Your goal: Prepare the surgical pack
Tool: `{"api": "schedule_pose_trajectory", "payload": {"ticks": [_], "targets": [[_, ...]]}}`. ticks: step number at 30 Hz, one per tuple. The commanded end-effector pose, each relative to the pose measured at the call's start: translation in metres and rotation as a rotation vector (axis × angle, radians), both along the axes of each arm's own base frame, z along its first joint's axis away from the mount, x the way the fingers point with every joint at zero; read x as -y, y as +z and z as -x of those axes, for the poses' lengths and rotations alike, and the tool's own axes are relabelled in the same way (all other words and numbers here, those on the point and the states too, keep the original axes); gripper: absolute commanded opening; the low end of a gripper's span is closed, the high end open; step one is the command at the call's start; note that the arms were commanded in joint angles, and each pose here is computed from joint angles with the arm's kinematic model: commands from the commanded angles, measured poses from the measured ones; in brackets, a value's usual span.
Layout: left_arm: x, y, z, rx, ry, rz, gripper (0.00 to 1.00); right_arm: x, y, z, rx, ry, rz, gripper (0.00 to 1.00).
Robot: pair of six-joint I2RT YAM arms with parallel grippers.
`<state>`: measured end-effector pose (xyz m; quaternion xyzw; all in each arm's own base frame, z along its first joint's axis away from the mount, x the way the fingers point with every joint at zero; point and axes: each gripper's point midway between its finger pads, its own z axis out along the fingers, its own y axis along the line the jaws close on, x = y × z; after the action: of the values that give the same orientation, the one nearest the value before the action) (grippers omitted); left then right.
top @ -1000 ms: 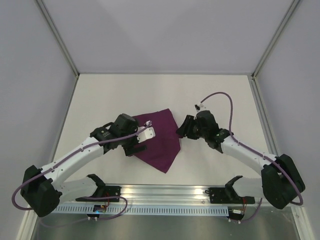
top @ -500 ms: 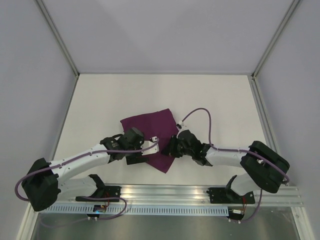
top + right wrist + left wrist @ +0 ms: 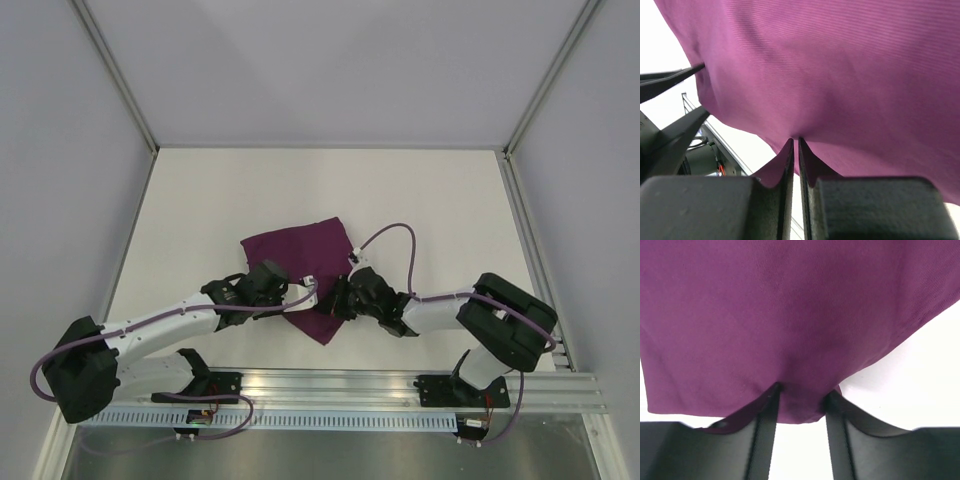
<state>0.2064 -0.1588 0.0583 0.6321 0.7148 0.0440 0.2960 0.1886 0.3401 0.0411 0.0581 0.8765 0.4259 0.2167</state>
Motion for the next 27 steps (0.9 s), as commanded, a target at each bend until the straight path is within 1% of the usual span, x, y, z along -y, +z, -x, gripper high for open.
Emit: {"api": "schedule_pose_trajectory", "payload": {"ticks": [1, 3, 5, 9, 12, 14, 16, 18, 19, 20, 22, 23, 25, 26, 27], "targets": [[0.007, 0.003, -0.005, 0.031, -0.006, 0.030, 0.44, -0.003, 0.005, -0.006, 0.027, -0.039, -0.045, 0.08], [0.006, 0.000, -0.004, 0.019, -0.007, 0.022, 0.41, -0.003, 0.004, -0.005, 0.026, -0.036, -0.046, 0.08], [0.007, -0.002, -0.001, 0.001, -0.019, 0.019, 0.41, -0.003, 0.003, -0.005, 0.025, -0.038, -0.045, 0.08], [0.011, -0.003, 0.009, -0.043, -0.053, 0.040, 0.65, 0.000, 0.004, -0.004, 0.026, -0.043, -0.042, 0.08], [0.015, -0.008, 0.009, -0.046, -0.070, 0.045, 0.65, 0.001, 0.002, -0.004, 0.023, -0.046, -0.040, 0.08], [0.014, -0.013, 0.007, -0.047, -0.067, 0.025, 0.64, -0.001, 0.002, -0.004, 0.020, -0.042, -0.046, 0.08], [0.015, -0.015, 0.005, -0.048, -0.064, 0.022, 0.59, -0.005, 0.002, -0.003, 0.018, -0.031, -0.055, 0.08], [0.017, -0.014, 0.004, -0.052, -0.061, 0.024, 0.49, -0.011, 0.005, -0.002, 0.017, -0.020, -0.071, 0.08], [0.017, -0.012, 0.004, -0.050, -0.059, 0.027, 0.43, -0.013, 0.003, -0.002, 0.011, -0.017, -0.074, 0.08], [0.019, -0.007, 0.003, -0.039, -0.058, 0.043, 0.33, -0.014, 0.003, -0.001, 0.008, -0.013, -0.077, 0.08], [0.019, -0.001, 0.003, -0.026, -0.056, 0.060, 0.27, -0.020, 0.003, -0.001, 0.006, -0.005, -0.087, 0.08], [0.021, 0.008, 0.002, -0.010, -0.059, 0.084, 0.21, -0.022, 0.003, 0.001, 0.004, 0.002, -0.090, 0.08], [0.020, 0.012, 0.005, -0.012, -0.061, 0.091, 0.16, -0.028, 0.007, -0.001, 0.002, 0.006, -0.114, 0.08], [0.021, 0.019, 0.004, -0.001, -0.060, 0.105, 0.11, -0.031, 0.006, -0.001, 0.000, 0.011, -0.119, 0.08], [0.020, 0.021, 0.005, -0.002, -0.060, 0.104, 0.09, -0.034, 0.009, -0.003, 0.001, 0.014, -0.131, 0.08]]}}
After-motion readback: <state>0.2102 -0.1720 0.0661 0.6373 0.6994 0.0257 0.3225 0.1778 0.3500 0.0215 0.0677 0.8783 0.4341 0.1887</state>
